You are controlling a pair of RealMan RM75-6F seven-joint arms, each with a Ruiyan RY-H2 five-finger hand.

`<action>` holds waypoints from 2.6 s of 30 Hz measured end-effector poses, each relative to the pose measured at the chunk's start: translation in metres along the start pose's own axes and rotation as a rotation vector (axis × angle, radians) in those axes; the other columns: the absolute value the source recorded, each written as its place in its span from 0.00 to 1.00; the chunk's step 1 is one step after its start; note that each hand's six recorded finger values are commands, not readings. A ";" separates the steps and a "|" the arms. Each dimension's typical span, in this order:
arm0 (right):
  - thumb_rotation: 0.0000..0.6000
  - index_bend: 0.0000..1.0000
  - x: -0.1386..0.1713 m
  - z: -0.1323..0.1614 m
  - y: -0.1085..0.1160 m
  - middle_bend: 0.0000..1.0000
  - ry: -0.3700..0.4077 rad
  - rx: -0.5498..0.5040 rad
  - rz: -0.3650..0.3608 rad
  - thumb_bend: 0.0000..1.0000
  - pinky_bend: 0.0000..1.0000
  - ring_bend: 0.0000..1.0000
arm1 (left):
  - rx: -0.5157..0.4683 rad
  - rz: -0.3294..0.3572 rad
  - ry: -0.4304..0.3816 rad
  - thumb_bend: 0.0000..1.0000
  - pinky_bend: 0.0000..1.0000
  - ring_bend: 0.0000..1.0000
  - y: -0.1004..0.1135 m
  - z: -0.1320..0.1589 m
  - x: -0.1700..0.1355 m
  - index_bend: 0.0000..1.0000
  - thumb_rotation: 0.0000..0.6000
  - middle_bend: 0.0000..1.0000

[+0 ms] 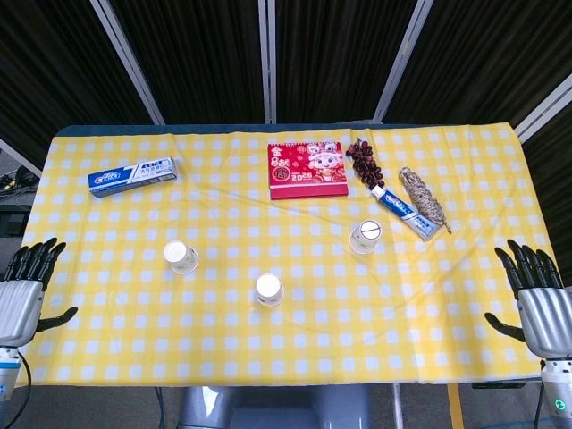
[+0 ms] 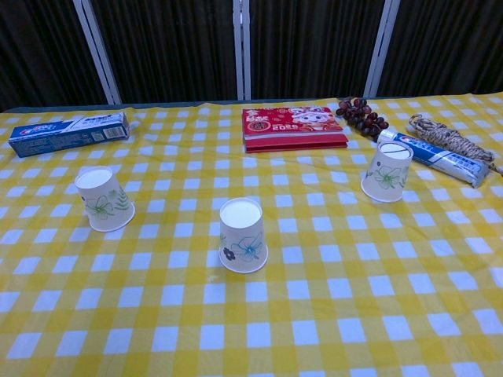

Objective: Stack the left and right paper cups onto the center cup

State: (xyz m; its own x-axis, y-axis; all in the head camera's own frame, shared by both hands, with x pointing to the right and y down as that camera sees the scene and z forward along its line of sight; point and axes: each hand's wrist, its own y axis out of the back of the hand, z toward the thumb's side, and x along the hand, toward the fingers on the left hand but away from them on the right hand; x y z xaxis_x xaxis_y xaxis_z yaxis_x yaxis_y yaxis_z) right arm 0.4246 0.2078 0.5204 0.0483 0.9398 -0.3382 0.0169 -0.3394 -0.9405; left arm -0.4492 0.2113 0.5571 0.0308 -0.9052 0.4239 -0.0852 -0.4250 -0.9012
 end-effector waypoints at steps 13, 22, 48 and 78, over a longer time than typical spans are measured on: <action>1.00 0.10 -0.002 0.002 -0.001 0.00 0.008 -0.009 -0.006 0.00 0.00 0.00 | -0.010 -0.005 -0.012 0.11 0.00 0.00 -0.002 0.003 -0.001 0.00 1.00 0.00; 1.00 0.11 -0.003 0.000 -0.001 0.00 0.005 -0.009 -0.007 0.00 0.00 0.00 | -0.010 -0.022 -0.018 0.11 0.00 0.00 -0.005 0.005 0.004 0.00 1.00 0.00; 1.00 0.16 0.000 -0.008 0.006 0.00 -0.006 -0.059 -0.023 0.00 0.00 0.00 | 0.146 -0.221 -0.251 0.12 0.21 0.09 -0.012 0.098 0.128 0.23 1.00 0.02; 1.00 0.17 0.001 -0.017 0.018 0.00 -0.017 -0.112 -0.057 0.00 0.00 0.00 | 0.254 -0.412 -0.213 0.15 0.25 0.14 -0.090 0.149 0.164 0.33 1.00 0.10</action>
State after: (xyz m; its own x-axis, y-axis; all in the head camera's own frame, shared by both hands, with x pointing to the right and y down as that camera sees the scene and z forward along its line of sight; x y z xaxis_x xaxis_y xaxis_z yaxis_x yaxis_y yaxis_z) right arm 0.4415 0.2022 0.5041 0.0267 0.9578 -0.2861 0.1304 -0.2871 -0.9490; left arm -0.2885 0.1005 0.6946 0.2152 -0.6331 0.7435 0.2200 -0.7104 -0.6685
